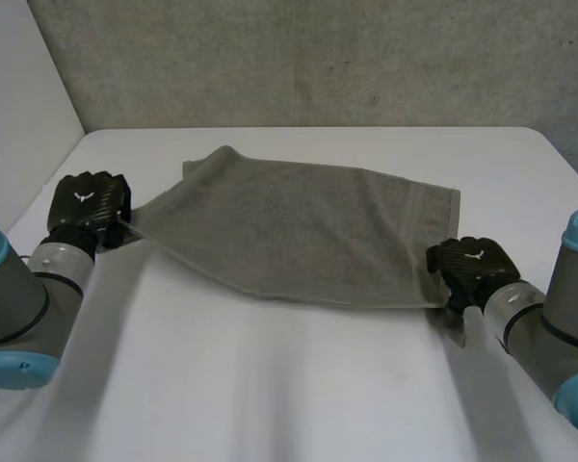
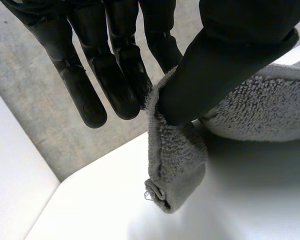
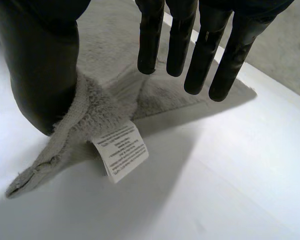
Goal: Fold the towel.
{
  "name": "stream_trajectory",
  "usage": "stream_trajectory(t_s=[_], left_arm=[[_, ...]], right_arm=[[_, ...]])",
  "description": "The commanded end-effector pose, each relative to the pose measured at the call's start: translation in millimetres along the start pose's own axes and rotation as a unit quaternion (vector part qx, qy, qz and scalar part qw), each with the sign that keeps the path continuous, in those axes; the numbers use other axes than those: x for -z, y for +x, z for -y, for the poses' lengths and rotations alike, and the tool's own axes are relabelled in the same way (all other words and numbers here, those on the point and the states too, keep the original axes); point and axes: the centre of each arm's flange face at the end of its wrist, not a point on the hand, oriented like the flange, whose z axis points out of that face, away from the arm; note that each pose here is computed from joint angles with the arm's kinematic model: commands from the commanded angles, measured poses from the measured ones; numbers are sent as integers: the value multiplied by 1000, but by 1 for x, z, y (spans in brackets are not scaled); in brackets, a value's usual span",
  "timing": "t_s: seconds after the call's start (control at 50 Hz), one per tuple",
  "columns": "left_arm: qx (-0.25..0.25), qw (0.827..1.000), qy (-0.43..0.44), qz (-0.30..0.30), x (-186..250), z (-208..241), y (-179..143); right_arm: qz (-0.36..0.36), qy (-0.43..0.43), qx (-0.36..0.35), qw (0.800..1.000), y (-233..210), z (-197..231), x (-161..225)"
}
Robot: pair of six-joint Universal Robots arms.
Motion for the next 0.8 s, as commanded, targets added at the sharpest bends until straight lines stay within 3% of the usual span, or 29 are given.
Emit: stream_trajectory(t_s=[0.02,0.22,0.32,0.4,0.44,0.48,0.5,0.52,0.54,0.56,0.58,0.6,0.64,0.74,0.8], left_arm=[[6,1000,-3,9,-1,-2,-7],[6,1000,-7,11,1,-2,-9],[3,1000,1,7,6,9,-7],[2,1000,-6,4,20,20,-7],[1,1000,-12,4,28,26,-8],[3,1000,-22,0,38,30,-7],[3,1000,-22,0,38,30,-7],[2,1000,-26,-2,48,38,-6],[-4,1000,-24,0,63,51,-8],[-4,1000,-24,0,63,51,-8],[-12,1000,-21,1,77,63,-9],[-12,1000,-21,1,77,63,-9],[-24,999,-22,0,93,72,-9],[-55,997,-32,-32,124,76,-1],[-62,996,-36,-46,126,73,3]], right_arm=[[-6,-7,-16,1000,6,-2,-4],[0,4,-11,1000,7,5,-1],[-12,45,32,998,14,31,13],[-53,95,129,986,30,63,34],[-53,95,130,986,30,63,34],[-103,124,255,953,46,84,59],[-103,124,255,953,46,84,59],[-96,136,329,930,43,87,69],[-96,136,330,929,43,87,69],[-94,148,381,908,42,92,79],[-94,148,382,908,42,92,79],[-99,149,417,891,47,95,87],[-102,135,433,886,56,96,97],[-90,104,408,902,67,95,105],[-72,84,361,926,71,93,106]])
